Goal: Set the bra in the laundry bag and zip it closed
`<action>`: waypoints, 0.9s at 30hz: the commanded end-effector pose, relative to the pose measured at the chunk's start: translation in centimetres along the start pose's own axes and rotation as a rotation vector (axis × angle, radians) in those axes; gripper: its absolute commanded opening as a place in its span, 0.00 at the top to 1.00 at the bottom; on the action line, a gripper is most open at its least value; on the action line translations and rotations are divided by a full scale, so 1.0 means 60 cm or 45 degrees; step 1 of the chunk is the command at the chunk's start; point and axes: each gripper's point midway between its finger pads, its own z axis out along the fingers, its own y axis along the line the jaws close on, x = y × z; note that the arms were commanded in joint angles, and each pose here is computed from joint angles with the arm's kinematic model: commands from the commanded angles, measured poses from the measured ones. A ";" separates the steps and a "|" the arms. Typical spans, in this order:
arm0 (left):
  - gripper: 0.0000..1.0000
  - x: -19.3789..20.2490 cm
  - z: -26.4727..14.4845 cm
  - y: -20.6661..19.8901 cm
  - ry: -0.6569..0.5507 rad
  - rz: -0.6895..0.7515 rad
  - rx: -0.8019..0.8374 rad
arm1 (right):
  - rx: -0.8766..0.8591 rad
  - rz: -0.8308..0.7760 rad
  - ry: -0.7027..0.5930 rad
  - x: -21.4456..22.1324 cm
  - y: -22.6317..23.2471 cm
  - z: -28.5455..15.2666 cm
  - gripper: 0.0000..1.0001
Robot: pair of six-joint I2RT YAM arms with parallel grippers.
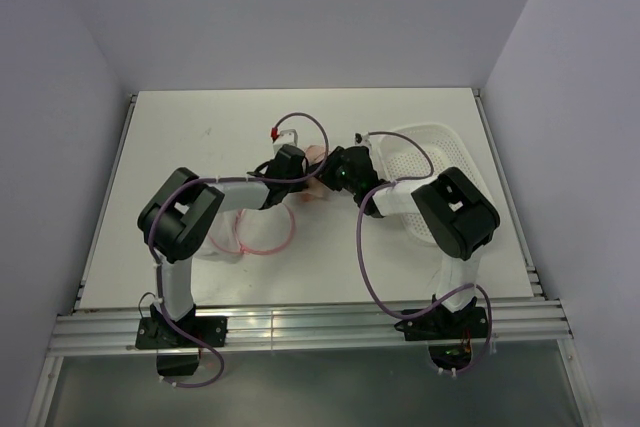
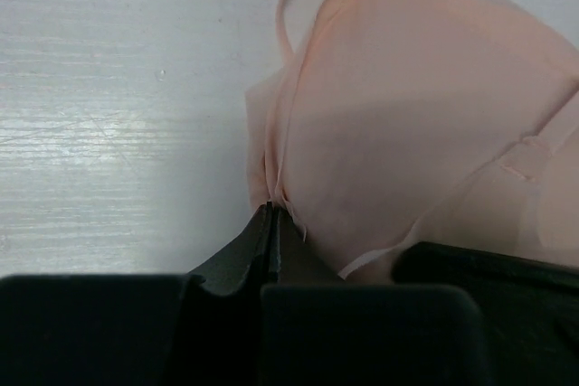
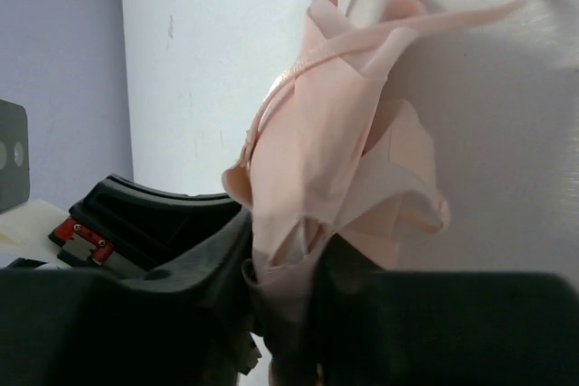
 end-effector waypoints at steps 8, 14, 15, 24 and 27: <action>0.95 -0.012 -0.050 0.003 0.050 0.033 -0.061 | -0.001 -0.024 -0.028 -0.014 0.007 0.004 0.91; 0.59 -0.118 -0.131 0.015 -0.094 0.017 -0.222 | -0.022 -0.032 -0.054 -0.033 0.022 -0.020 0.95; 0.57 -0.156 -0.158 0.010 -0.163 0.004 -0.230 | -0.028 -0.033 -0.051 -0.034 0.025 -0.023 0.95; 0.49 -0.196 -0.341 0.153 -0.093 0.313 -0.784 | -0.144 -0.054 0.047 -0.031 0.080 -0.089 0.99; 0.48 -0.163 -0.375 0.197 -0.020 0.348 -0.892 | -0.186 -0.057 0.082 -0.025 0.096 -0.115 0.99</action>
